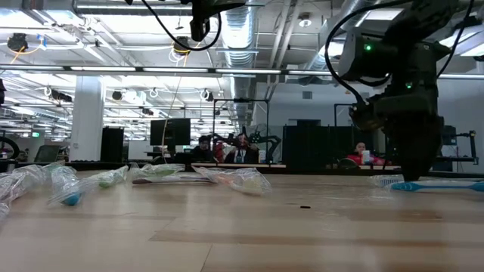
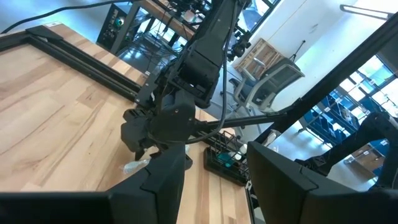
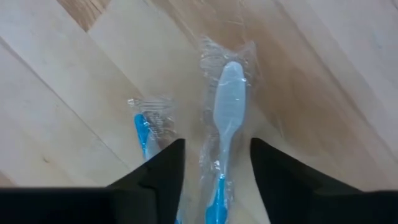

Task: Pick & Place toothbrushing station
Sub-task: Put the top blue toothbrush into the black organizer

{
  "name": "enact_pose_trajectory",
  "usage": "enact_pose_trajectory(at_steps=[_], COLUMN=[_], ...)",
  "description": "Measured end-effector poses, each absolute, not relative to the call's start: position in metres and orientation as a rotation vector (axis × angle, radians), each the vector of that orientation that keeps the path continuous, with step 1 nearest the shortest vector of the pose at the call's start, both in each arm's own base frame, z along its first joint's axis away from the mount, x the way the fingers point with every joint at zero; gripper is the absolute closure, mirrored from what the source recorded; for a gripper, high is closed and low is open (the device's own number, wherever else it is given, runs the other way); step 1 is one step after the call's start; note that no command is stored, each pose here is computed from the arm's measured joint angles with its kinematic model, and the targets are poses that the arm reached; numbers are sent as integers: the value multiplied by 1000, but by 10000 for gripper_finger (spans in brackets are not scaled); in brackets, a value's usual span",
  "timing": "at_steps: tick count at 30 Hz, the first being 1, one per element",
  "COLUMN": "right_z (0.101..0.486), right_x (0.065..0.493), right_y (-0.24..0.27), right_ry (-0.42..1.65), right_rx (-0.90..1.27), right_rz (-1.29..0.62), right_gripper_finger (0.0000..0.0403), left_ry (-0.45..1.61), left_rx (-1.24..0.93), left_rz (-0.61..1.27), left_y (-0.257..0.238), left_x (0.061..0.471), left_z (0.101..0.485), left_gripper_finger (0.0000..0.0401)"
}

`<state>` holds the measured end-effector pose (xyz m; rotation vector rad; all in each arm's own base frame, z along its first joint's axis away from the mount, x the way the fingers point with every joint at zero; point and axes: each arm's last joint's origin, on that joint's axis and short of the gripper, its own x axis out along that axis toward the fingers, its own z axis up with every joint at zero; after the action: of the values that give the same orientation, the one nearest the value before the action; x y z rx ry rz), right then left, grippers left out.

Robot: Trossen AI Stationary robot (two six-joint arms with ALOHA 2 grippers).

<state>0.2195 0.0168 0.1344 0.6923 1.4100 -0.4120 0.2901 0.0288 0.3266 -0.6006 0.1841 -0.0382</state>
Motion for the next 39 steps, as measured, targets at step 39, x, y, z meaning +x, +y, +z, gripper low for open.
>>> enact_pose_trajectory(at_steps=[39], right_z=[333], right_x=[177], right_y=[3], right_ry=[780], right_rx=[643], right_rz=[-522], right_gripper_finger=[390], left_ry=[183], left_rx=[-608], left_rz=[-38], left_y=[29], left_x=[290], left_z=[327], left_gripper_finger=[233])
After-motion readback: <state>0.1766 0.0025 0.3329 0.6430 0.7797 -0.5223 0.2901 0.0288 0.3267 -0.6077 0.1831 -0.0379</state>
